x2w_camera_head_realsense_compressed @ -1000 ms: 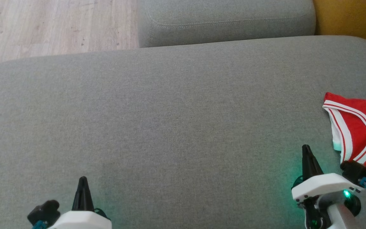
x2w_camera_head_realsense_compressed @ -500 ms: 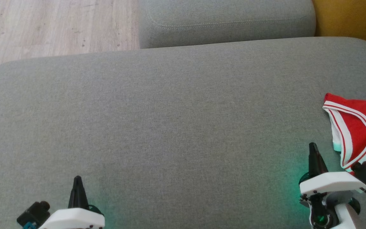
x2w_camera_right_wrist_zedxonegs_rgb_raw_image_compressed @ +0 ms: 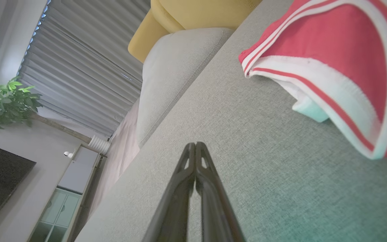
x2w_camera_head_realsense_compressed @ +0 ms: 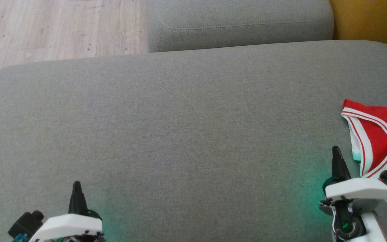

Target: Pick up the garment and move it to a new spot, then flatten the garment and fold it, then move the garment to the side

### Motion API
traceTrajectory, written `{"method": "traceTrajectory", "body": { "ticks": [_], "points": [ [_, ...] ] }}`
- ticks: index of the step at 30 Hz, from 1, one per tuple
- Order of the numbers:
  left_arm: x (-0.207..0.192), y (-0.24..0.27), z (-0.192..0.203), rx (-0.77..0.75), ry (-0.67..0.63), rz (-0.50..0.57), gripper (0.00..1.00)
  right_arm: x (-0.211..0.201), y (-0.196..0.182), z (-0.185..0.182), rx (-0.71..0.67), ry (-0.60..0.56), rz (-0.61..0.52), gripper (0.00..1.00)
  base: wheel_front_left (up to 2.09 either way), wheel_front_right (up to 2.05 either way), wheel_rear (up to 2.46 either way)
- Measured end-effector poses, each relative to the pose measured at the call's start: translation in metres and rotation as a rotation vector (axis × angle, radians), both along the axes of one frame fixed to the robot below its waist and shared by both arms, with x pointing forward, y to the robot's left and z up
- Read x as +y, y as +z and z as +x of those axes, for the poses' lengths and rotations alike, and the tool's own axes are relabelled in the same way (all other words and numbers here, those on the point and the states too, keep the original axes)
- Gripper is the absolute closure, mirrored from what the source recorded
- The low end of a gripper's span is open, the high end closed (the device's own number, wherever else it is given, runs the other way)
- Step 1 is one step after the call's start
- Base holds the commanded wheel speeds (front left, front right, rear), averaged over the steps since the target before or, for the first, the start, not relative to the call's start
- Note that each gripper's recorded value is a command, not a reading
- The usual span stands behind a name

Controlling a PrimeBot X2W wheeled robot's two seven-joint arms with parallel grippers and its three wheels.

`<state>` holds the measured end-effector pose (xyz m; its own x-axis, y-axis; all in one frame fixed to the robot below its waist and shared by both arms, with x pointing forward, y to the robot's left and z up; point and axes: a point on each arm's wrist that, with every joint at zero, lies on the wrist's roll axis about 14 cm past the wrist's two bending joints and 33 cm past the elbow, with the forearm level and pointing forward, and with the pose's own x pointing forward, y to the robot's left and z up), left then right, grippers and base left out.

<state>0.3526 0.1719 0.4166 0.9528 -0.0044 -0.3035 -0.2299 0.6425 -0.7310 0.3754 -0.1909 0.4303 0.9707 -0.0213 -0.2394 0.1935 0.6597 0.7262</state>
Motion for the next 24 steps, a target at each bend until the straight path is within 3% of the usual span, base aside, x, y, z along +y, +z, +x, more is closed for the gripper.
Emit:
{"method": "traceTrajectory", "body": {
  "ticks": [24],
  "points": [
    [0.005,0.016,0.006,-0.042,0.063,-0.265,1.0,-0.007,0.015,0.001,-0.045,-0.072,0.275,1.0,0.0,0.0,0.0]
  ]
}}
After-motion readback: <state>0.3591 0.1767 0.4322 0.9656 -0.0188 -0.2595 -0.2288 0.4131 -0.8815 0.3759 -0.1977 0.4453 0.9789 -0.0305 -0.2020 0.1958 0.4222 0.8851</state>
